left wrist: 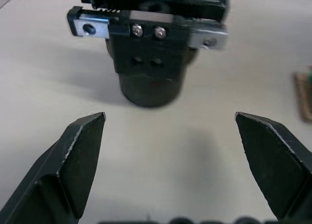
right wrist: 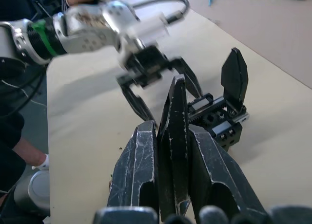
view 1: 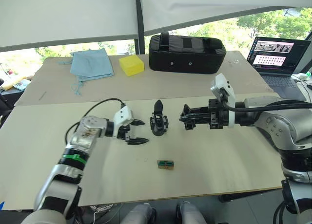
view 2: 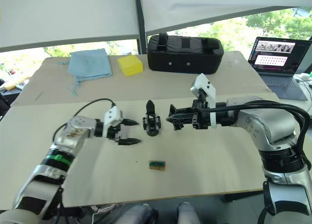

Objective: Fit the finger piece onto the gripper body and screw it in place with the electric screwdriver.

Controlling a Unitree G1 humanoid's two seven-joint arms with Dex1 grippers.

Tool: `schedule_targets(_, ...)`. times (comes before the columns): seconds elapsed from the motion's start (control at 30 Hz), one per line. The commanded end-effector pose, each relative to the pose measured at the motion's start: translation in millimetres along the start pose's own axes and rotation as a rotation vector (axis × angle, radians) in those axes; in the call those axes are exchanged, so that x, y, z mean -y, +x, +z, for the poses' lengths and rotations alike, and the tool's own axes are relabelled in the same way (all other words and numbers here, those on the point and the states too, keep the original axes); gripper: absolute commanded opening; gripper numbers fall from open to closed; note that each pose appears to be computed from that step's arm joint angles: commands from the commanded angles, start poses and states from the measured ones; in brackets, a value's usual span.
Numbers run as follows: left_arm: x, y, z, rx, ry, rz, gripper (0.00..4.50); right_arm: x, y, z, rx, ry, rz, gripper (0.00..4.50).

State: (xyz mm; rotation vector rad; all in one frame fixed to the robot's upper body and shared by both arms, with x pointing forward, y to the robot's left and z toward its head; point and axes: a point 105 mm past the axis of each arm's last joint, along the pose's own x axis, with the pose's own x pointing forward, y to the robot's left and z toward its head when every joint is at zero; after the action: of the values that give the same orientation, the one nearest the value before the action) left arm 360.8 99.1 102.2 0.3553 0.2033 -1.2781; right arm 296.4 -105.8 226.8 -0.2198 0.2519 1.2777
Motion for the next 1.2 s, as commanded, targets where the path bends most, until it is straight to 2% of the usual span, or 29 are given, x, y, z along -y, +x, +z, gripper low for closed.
schedule_targets(0.03, -5.3, 13.5, 8.4, 0.042, 0.031, 0.019, 4.5, -5.8, -3.2, 11.7, 0.045, -0.06, 0.002, 0.38)
schedule_targets(0.17, -12.7, 30.0, -2.1, 0.02, 0.029, 0.074, 4.5, -8.6, -2.2, 7.3, 0.057, -0.068, -0.003, 0.38)
schedule_targets(0.23, -12.5, 35.8, -0.3, 0.042, 0.036, 0.064, 4.5, -8.7, -1.1, 2.8, 0.068, -0.078, -0.012, 0.38)
schedule_targets(0.4, -2.8, 40.3, 3.4, 0.064, 0.08, -0.036, 2.37, -16.9, 1.9, -3.3, 0.128, -0.144, 0.049, 0.38)
schedule_targets(0.5, 5.4, 48.0, 8.9, 0.088, 0.092, -0.086, 2.39, -23.2, 7.1, -6.1, 0.176, -0.128, 0.112, 0.38)
schedule_targets(0.67, 21.6, 63.2, 14.1, 0.116, 0.121, -0.143, 2.39, -16.5, 28.5, -8.7, 0.227, -0.156, 0.109, 0.38)
schedule_targets(0.93, 20.6, 64.9, 9.4, 0.092, 0.141, -0.119, 2.39, -1.7, 45.1, -30.1, 0.205, -0.237, 0.066, 0.38)
schedule_targets(1.2, 21.0, 64.2, 8.8, 0.089, 0.145, -0.122, 2.39, -5.1, 61.8, -23.3, 0.262, -0.257, 0.109, 0.38)
